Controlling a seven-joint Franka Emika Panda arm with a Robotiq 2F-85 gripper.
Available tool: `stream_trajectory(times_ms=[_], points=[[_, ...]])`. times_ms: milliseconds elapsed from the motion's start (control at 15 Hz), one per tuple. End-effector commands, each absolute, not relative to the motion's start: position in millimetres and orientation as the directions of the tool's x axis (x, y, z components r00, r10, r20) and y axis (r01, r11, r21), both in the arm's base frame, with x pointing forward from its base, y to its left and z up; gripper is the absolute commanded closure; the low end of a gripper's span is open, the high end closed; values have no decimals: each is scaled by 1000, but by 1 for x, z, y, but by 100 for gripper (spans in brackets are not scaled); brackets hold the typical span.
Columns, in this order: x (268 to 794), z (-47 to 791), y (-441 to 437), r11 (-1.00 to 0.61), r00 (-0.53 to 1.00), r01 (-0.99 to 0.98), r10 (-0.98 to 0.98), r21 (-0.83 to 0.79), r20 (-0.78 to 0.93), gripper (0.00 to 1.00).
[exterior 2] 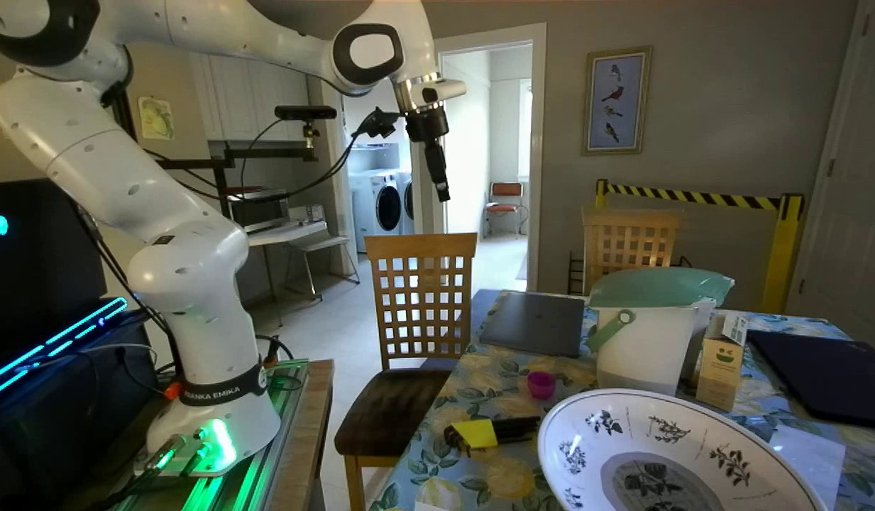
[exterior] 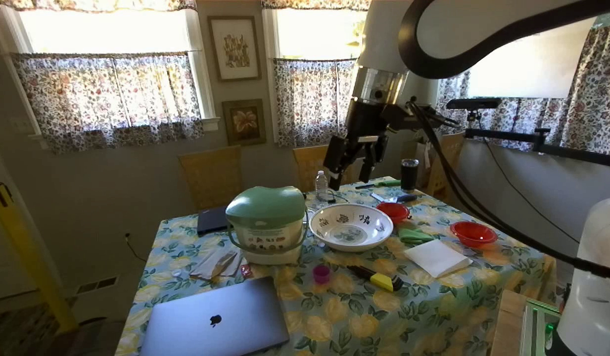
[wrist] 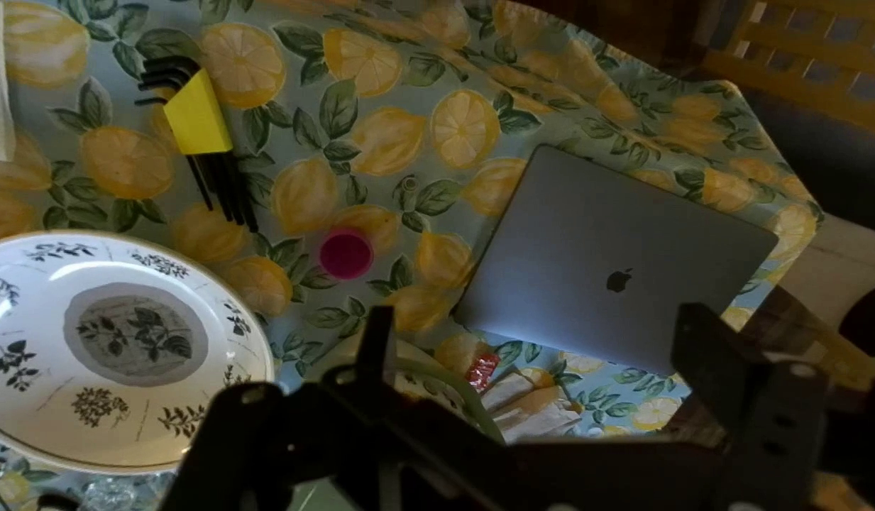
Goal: Wipe the inside of the bowl with the paper towel
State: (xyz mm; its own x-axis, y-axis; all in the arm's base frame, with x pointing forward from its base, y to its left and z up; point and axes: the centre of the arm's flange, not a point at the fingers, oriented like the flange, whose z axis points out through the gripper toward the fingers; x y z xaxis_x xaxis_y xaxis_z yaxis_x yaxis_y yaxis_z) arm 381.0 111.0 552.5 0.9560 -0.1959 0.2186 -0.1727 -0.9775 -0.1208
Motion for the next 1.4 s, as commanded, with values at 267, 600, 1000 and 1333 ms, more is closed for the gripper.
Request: stream_trajectory(times_ms=[267, 600, 1000, 1333], points=[[315, 427, 5, -858, 856, -444, -491, -258, 159, 0], [289, 379, -70, -816, 804, -538, -572, -213, 160, 0], [268, 344, -156, -880, 880, -468, -472, -75, 46, 0], [246, 295, -201, -883, 882, -470, -470, -11, 30, 0]])
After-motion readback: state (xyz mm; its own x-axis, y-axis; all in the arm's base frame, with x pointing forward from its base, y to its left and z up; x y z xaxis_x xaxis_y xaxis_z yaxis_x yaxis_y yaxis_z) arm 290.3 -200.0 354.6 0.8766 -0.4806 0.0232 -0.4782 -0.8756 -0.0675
